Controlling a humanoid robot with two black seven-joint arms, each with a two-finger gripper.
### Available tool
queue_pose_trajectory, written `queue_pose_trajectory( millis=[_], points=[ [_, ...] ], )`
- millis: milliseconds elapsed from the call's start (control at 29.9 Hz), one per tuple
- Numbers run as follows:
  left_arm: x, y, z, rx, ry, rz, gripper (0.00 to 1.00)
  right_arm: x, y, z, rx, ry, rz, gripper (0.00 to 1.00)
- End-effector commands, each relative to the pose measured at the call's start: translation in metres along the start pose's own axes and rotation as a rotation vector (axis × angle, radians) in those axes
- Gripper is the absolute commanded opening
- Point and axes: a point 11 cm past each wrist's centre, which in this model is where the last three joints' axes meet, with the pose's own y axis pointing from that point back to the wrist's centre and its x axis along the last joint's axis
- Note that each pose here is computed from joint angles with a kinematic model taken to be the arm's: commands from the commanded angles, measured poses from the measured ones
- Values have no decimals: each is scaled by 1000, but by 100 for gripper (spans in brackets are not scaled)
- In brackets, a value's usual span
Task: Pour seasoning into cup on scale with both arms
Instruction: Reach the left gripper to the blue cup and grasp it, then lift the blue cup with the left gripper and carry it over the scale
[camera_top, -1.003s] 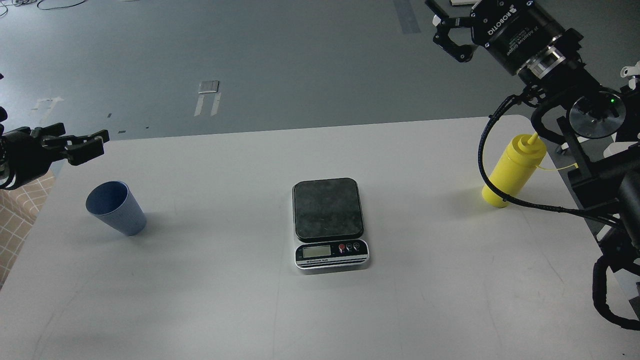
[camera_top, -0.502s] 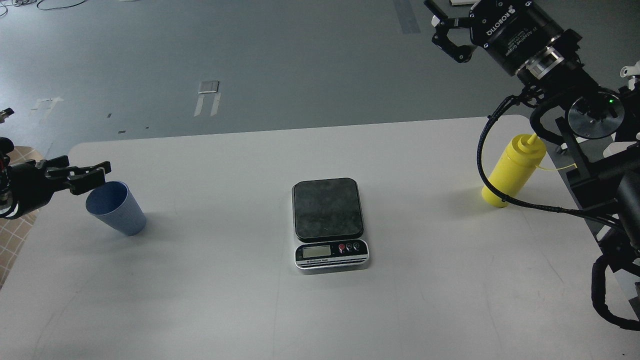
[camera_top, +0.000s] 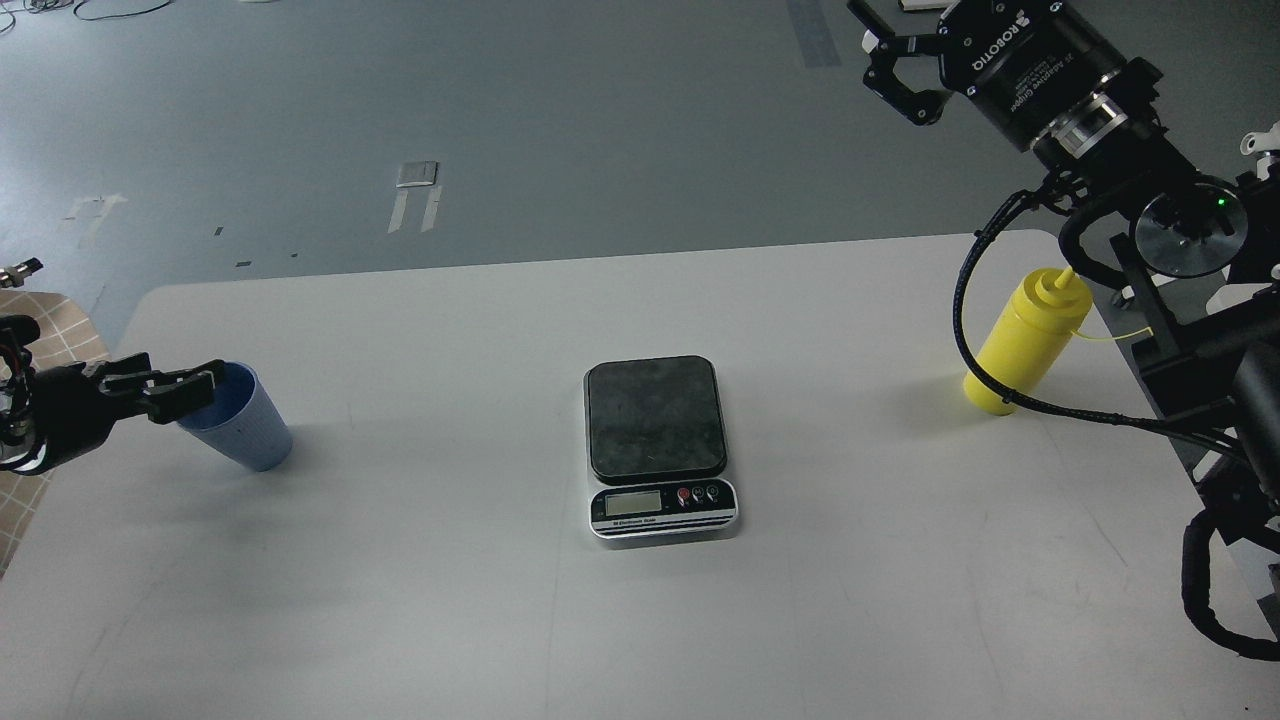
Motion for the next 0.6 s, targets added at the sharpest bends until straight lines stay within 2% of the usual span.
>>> queue_pose_trajectory(
  millis=[0,234,401,502,569],
  points=[
    [-3,-3,-3,9,6,-5,71,0,0,0,0,1,1,100],
    [-12,-6,-5,8,15,-21,62,0,0,0,0,1,1,100],
    [-15,-6,-6,4,19,-26,50,1,0,0,-1,2,2,100],
    [-14,-6,-5,4,20,-26,40,0,0,0,0,1,1,100],
    [-14,-6,-6,4,22,-28,18,1,0,0,-1,2,2,100]
  ],
)
